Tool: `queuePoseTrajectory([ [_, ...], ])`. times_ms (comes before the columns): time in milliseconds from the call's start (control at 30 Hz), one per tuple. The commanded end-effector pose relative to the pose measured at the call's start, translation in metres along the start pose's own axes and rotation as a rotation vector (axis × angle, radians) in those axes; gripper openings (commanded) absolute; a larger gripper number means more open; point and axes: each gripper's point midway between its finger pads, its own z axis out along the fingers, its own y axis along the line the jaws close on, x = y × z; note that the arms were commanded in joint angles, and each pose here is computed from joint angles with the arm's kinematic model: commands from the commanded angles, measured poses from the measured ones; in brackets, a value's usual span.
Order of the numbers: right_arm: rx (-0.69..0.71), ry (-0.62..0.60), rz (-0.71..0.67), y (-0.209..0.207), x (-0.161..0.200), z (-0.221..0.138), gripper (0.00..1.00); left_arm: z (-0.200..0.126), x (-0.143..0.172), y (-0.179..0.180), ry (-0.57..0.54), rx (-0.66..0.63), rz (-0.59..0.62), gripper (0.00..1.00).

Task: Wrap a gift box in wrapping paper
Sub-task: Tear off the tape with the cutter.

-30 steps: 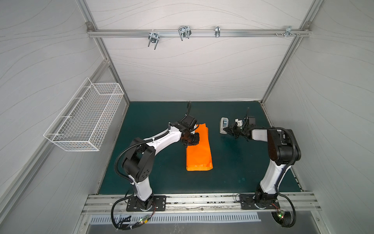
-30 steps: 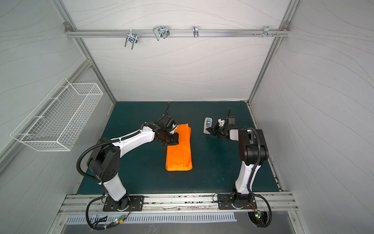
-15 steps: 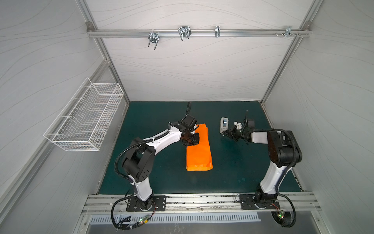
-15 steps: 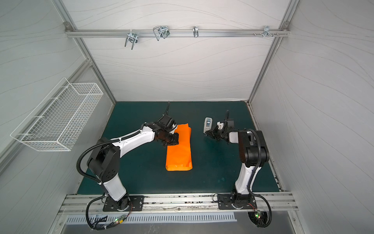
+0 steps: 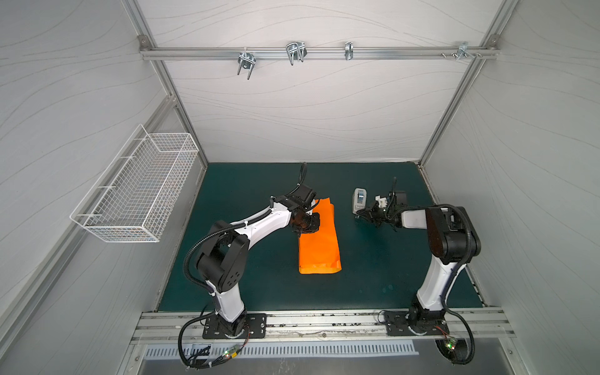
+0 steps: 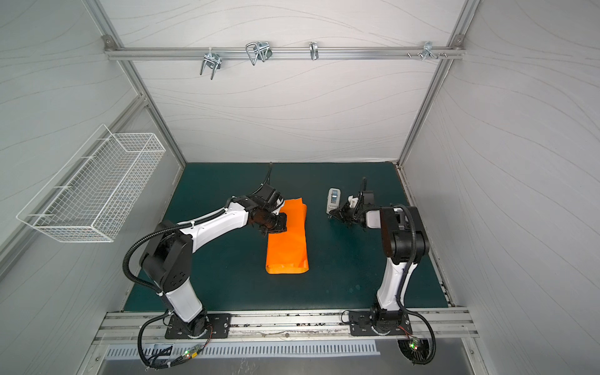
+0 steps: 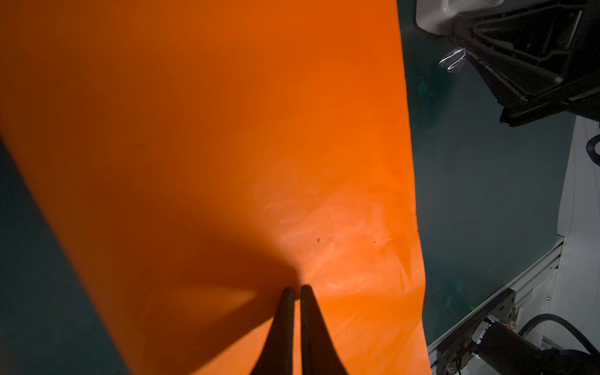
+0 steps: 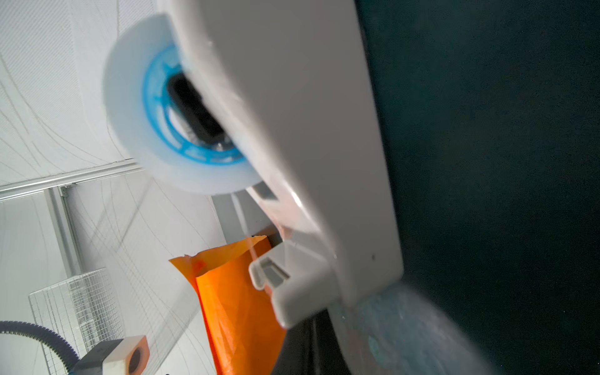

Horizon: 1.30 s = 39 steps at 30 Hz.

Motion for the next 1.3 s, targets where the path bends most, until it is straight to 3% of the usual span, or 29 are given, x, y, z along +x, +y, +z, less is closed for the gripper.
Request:
queuePoseTrajectory([
  [0, 0.125, 0.022, 0.127, -0.041, 0.011, 0.009, 0.0, 0.008, 0.013, 0.022, 0.044, -0.089, -0.017, 0.1],
  [400, 0.193, -0.014, 0.159, -0.052, 0.004, 0.005, 0.0, 0.008, 0.011, 0.021, 0.045, -0.092, -0.011, 0.1],
  [733, 0.018, -0.001, -0.014, 0.004, 0.036, -0.037, 0.0, 0.008, 0.009, 0.02, 0.044, -0.092, -0.009, 0.1],
  [1000, -0.285, 0.252, -0.292, 0.076, 0.089, -0.06, 0.0, 0.007, 0.01, 0.02, 0.042, -0.091, -0.006, 0.1],
  [1267, -0.38, 0.451, -0.44, 0.111, 0.144, -0.061, 0.0, 0.008, 0.009, 0.019, 0.046, -0.085, -0.007, 0.09],
])
